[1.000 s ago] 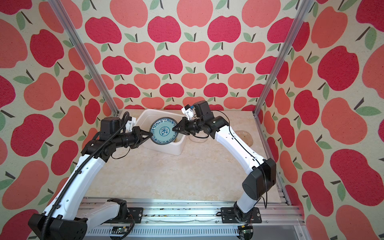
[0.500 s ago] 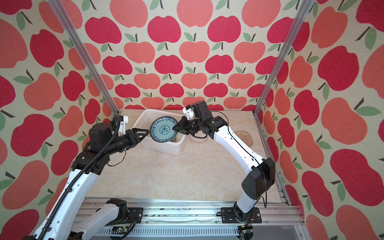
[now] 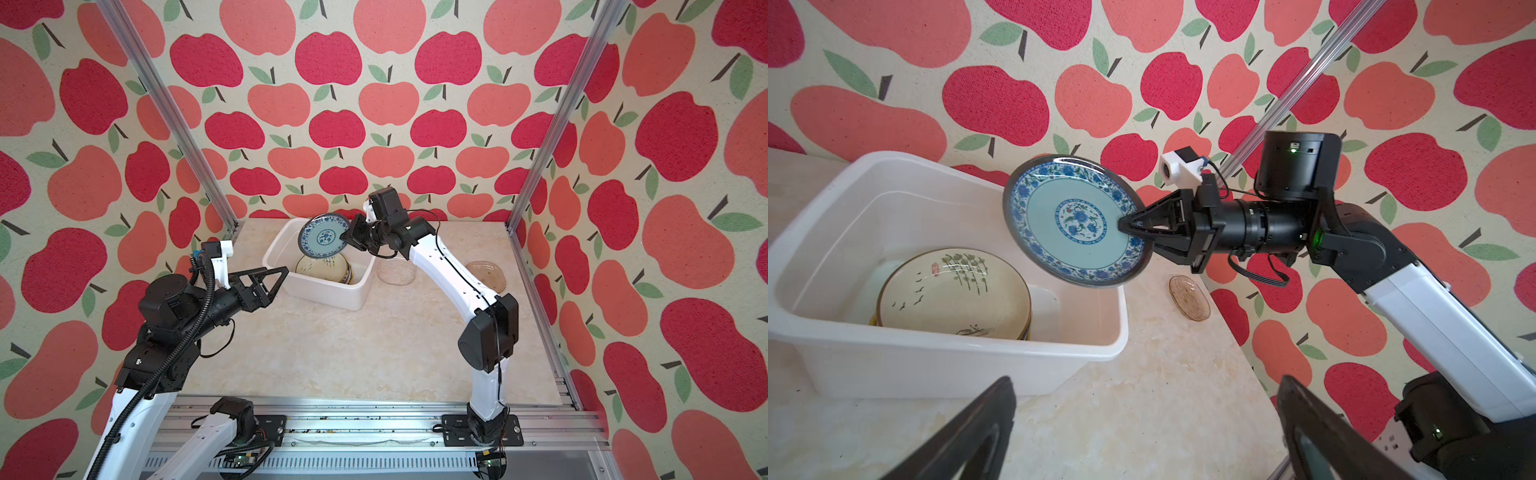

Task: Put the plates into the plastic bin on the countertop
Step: 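Pass the blue floral plate from the left gripper to the right gripper over the bin, then lower the blue plate onto the stack with the right gripper while the left withdraws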

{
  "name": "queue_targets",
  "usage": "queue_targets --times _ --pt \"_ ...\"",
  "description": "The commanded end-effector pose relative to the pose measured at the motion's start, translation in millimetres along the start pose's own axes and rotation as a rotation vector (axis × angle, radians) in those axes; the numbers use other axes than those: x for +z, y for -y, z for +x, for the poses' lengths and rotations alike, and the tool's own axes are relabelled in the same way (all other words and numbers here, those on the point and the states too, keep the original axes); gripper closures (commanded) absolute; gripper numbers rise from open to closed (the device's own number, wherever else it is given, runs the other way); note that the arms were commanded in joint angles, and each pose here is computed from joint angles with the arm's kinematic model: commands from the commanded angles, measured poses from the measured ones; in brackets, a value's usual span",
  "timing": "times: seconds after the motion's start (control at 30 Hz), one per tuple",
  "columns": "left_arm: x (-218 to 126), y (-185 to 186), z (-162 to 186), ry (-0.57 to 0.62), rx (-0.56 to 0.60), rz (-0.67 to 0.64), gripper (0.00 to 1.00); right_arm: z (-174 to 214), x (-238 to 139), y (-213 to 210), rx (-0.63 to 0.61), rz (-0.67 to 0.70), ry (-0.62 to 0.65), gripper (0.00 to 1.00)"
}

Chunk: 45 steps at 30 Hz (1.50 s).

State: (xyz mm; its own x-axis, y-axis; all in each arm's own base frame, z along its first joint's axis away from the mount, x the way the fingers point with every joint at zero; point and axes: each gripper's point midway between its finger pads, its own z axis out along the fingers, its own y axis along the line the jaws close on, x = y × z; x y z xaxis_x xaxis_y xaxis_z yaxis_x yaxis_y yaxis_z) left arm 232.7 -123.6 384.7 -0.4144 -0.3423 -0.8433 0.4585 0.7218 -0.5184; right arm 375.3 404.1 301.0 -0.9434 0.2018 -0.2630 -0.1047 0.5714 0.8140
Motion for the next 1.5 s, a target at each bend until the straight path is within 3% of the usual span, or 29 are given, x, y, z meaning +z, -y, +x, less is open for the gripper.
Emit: queue_targets --times 0.0,0.43,0.7,1.13,1.47 --pt "-6 -10 2 0.004 0.081 -0.062 0.01 -14 18 -4 0.033 0.018 0.048 1.00" --pt "2 -19 -3 -0.010 0.092 -0.106 0.01 0 99 35 0.065 0.184 0.030 1.00" --pt "2 -22 -3 -0.011 0.096 -0.117 0.01 11 121 69 0.094 0.278 0.041 1.00" --pt "1 -25 -2 -0.020 0.094 -0.127 0.01 19 151 95 0.136 0.305 0.004 1.00" --pt "-3 -29 -1 -0.023 0.090 -0.139 0.01 24 165 107 0.146 0.305 -0.024 0.91"
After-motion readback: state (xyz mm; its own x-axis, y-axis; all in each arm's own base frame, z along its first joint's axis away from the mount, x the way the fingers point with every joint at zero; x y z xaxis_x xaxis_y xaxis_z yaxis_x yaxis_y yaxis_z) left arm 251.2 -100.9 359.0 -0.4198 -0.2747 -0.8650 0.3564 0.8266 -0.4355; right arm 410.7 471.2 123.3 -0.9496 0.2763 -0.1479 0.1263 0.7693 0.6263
